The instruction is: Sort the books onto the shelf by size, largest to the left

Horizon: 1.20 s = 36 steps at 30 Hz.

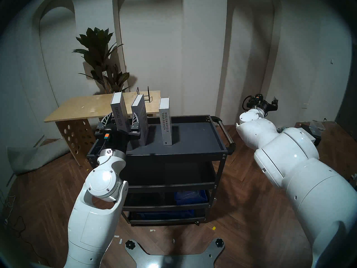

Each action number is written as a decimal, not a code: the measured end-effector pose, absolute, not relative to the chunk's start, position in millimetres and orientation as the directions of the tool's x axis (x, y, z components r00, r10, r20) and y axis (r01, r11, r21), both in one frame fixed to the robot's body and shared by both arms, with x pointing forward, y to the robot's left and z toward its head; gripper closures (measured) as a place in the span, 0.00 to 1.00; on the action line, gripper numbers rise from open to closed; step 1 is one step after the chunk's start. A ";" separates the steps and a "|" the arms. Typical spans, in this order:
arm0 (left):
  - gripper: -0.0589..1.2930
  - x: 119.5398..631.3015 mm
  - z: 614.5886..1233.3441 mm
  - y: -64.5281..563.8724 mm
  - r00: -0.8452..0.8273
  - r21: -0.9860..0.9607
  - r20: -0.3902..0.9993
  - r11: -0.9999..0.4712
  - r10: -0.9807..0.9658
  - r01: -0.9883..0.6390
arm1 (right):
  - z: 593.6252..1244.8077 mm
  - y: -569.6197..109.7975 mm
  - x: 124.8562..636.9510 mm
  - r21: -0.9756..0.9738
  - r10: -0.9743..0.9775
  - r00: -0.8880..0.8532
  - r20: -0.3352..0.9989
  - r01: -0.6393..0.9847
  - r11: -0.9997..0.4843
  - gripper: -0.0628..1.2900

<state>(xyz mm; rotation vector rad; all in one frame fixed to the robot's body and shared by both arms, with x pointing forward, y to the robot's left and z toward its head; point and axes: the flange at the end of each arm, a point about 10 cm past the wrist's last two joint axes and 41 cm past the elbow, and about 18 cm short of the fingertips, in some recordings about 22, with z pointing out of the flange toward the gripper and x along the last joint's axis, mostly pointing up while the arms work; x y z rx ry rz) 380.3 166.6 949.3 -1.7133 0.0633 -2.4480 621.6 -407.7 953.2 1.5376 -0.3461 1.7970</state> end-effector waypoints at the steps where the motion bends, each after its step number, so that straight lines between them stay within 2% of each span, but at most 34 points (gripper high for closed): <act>1: 0.04 381.0 949.6 167.3 -0.336 -0.130 0.928 -0.986 -0.159 0.108 | 953.2 -406.7 622.4 0.256 0.357 -0.016 0.934 -0.665 -0.702 0.05; 14: 0.04 392.5 946.0 161.1 -0.324 -0.223 0.907 -0.960 -0.267 0.167 | 946.8 -402.7 626.3 0.326 0.409 -0.033 0.912 -0.546 -0.771 0.05; 36: 0.04 432.8 929.1 177.2 -0.186 -0.369 0.880 -0.875 -0.438 0.315 | 941.2 -419.6 621.3 0.416 0.478 -0.070 0.876 -0.395 -0.819 0.05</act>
